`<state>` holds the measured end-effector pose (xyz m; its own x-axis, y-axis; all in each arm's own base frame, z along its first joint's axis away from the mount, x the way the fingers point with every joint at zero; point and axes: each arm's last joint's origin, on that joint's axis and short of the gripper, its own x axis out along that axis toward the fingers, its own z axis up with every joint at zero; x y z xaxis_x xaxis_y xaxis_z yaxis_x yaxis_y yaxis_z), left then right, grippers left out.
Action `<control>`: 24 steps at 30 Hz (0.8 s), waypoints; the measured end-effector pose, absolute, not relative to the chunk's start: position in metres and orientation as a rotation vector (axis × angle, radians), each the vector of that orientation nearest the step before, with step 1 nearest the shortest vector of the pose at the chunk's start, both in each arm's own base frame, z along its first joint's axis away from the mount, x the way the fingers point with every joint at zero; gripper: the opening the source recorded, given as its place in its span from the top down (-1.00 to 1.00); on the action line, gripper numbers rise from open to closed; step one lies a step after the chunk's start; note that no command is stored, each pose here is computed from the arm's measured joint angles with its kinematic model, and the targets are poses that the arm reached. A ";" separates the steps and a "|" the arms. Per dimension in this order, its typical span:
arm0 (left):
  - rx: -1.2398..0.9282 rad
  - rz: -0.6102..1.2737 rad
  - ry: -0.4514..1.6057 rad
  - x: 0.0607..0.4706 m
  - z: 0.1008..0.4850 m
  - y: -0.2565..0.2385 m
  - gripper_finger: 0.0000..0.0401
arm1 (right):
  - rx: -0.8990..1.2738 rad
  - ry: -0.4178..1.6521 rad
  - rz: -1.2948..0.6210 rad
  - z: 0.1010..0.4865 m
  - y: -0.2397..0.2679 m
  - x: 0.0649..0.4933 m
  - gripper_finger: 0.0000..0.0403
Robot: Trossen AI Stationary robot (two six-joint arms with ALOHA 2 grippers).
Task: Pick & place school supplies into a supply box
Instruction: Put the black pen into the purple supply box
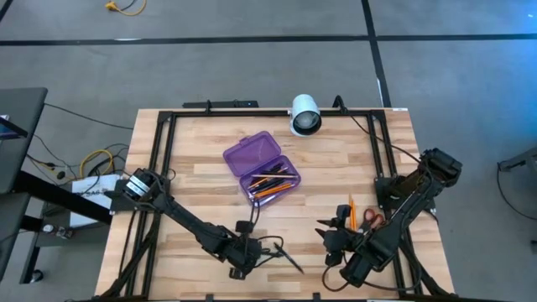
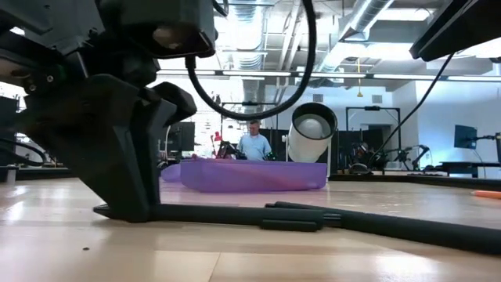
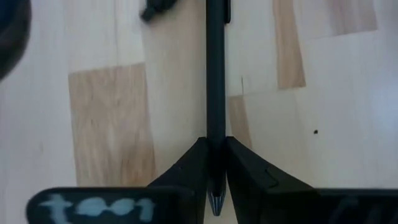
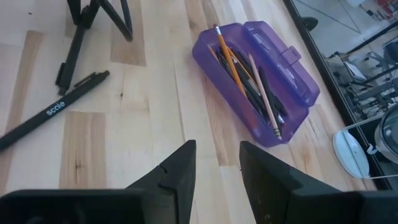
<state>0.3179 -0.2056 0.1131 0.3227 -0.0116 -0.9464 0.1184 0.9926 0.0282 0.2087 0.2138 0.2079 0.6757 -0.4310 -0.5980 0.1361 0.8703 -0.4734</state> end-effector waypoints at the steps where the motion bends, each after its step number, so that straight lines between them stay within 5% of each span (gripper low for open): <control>1: 0.094 -0.077 1.244 0.317 0.113 -0.206 0.78 | -0.413 0.767 -0.329 0.208 0.214 0.209 0.41; 9: 0.079 0.009 1.317 0.304 0.119 -0.205 0.91 | -0.407 0.766 -0.331 0.208 0.214 0.209 0.41; 14: 0.246 0.211 1.560 0.271 0.127 -0.184 0.80 | -0.405 0.766 -0.331 0.208 0.214 0.209 0.41; 24: 0.278 0.278 1.609 0.261 0.132 -0.182 0.67 | -0.404 0.765 -0.332 0.208 0.214 0.209 0.41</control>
